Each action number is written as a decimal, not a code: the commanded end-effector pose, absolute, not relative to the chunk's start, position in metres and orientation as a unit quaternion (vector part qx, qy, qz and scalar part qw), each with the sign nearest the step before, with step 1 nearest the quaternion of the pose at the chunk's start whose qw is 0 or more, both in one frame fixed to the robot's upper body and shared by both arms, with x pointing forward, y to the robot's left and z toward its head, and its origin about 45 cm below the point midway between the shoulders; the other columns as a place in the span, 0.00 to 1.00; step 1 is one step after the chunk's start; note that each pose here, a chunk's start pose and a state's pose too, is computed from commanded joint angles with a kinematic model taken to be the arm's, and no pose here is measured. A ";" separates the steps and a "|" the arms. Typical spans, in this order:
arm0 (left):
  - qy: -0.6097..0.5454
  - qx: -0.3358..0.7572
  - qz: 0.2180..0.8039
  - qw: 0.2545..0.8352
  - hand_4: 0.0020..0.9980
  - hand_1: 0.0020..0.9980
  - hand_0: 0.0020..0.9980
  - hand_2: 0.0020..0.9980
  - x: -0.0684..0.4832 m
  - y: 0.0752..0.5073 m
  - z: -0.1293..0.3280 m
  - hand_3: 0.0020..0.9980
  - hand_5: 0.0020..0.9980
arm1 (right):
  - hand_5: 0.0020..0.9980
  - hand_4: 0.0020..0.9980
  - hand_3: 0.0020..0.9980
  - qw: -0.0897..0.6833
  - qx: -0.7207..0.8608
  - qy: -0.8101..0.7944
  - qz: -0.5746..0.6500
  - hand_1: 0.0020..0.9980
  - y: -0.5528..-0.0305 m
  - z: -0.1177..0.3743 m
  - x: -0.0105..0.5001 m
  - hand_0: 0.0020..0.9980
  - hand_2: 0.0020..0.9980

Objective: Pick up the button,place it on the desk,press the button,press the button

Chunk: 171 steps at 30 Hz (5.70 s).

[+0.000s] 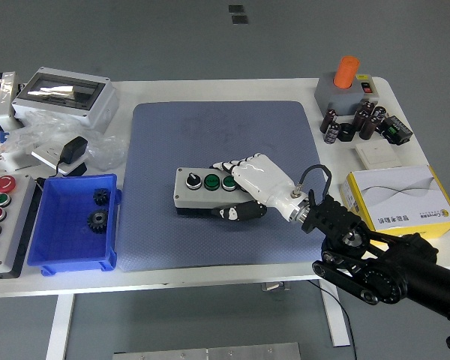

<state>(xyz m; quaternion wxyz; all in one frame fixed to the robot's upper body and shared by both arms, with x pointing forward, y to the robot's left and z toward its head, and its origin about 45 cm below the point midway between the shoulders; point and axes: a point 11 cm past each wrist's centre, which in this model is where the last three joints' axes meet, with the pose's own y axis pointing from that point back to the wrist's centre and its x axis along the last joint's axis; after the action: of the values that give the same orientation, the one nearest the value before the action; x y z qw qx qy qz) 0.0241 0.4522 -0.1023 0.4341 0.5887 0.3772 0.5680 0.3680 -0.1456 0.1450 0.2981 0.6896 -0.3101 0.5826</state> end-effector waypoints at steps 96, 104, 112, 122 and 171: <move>0.379 0.588 0.564 0.438 0.71 0.71 0.70 0.61 0.022 0.449 -0.104 0.65 0.26 | 0.00 0.24 0.67 0.392 0.674 -0.249 0.575 0.11 -0.155 0.201 0.349 0.11 0.14; 0.379 0.588 0.564 0.439 0.72 0.70 0.70 0.61 0.023 0.450 -0.103 0.65 0.28 | 0.00 0.24 0.67 0.415 0.677 -0.233 0.561 0.11 -0.159 0.182 0.346 0.10 0.14; 0.378 0.588 0.565 0.438 0.72 0.70 0.70 0.61 0.023 0.450 -0.103 0.65 0.28 | 0.00 0.24 0.67 0.330 0.708 -0.294 0.550 0.11 -0.155 0.215 0.350 0.10 0.14; 0.378 0.590 0.564 0.438 0.72 0.70 0.70 0.61 0.022 0.451 -0.103 0.65 0.28 | 0.00 0.25 0.67 0.235 0.748 -0.382 0.490 0.11 -0.162 0.244 0.352 0.10 0.14; 0.376 0.584 0.560 0.451 0.72 0.70 0.70 0.61 0.024 0.440 -0.107 0.65 0.28 | 0.58 0.80 0.64 -0.087 0.757 -0.648 0.019 0.59 -0.264 0.176 0.312 0.60 0.62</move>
<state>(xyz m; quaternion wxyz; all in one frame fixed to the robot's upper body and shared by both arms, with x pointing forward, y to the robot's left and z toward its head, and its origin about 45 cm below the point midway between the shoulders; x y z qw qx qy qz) 0.0240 0.4398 -0.1071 0.4513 0.5844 0.3757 0.5601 0.3118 -0.2636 0.1757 -0.0869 0.7568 -0.6476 0.0187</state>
